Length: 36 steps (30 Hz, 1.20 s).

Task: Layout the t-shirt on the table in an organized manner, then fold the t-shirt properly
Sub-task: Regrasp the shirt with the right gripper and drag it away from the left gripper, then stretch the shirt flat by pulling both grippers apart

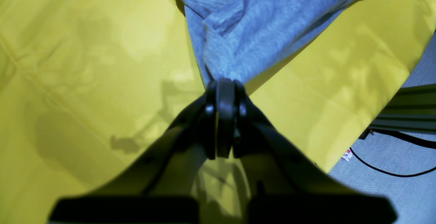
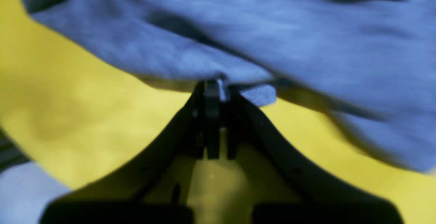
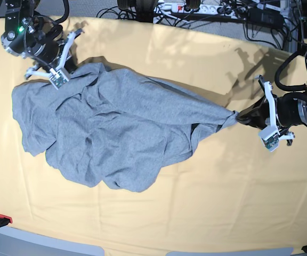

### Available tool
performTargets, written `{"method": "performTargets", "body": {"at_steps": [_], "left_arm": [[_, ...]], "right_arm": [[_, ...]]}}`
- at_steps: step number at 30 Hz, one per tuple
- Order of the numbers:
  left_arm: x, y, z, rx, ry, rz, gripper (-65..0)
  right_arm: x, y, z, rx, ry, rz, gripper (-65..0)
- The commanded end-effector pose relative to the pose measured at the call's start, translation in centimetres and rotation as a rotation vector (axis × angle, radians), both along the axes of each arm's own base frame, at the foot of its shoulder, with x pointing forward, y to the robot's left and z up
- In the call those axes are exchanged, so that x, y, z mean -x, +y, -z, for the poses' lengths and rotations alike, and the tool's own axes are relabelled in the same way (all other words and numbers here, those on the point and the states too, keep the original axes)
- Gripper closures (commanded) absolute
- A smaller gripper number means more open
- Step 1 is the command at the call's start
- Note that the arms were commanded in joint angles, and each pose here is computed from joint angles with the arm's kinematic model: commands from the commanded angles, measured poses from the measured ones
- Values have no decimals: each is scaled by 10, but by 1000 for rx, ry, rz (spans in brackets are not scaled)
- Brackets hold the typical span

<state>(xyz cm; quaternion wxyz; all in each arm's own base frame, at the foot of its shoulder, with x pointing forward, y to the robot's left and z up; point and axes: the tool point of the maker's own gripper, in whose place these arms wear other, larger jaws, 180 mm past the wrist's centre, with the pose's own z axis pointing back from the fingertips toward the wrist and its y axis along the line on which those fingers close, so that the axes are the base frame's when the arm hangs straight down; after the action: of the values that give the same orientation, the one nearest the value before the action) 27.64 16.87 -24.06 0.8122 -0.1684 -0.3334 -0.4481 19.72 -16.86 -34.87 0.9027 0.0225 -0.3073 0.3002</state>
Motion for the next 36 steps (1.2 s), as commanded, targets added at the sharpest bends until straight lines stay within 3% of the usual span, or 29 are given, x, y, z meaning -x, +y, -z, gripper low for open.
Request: {"method": "performTargets", "body": {"at_steps": [1,4,8,18,20,22,25,29,33,35,36], "left_arm": [[-4,-1,-13,12,-40,13,0],[-1,-6,-16,46,-35,30,0],[1,-11,-19,73,-31,44,0],[1,-11,-19,74,-31,44,0],[1,-11,-19,74,-30,44,0],[1,-11,-19,74,-30,44,0],[1,-11,-19,74,-30,44,0],[1,-11,-19,74,-30,44,0],[1,-11,-19,75,-30,44,0],[1,-11,-19,73,-31,44,0],[1,-11,-19,74,-30,44,0]], "right_arm": [[-9,-5,-21,39,-68,2,0],[-14,-10,-58,90,-162,37,0],[-2,-25,-58,111,-147,75,0],[63,-82,-36,257,73,202,0],[80,-87,-32,251,134,231,0],[98,-84,-27,213,212,235,0],[126,-65,-20,134,333,158,0],[153,-22,-22,-71,425,33,0],[151,13,-36,-265,395,-52,0],[143,14,-39,-281,350,-45,0],[141,12,-39,-271,338,-40,-52]]}}
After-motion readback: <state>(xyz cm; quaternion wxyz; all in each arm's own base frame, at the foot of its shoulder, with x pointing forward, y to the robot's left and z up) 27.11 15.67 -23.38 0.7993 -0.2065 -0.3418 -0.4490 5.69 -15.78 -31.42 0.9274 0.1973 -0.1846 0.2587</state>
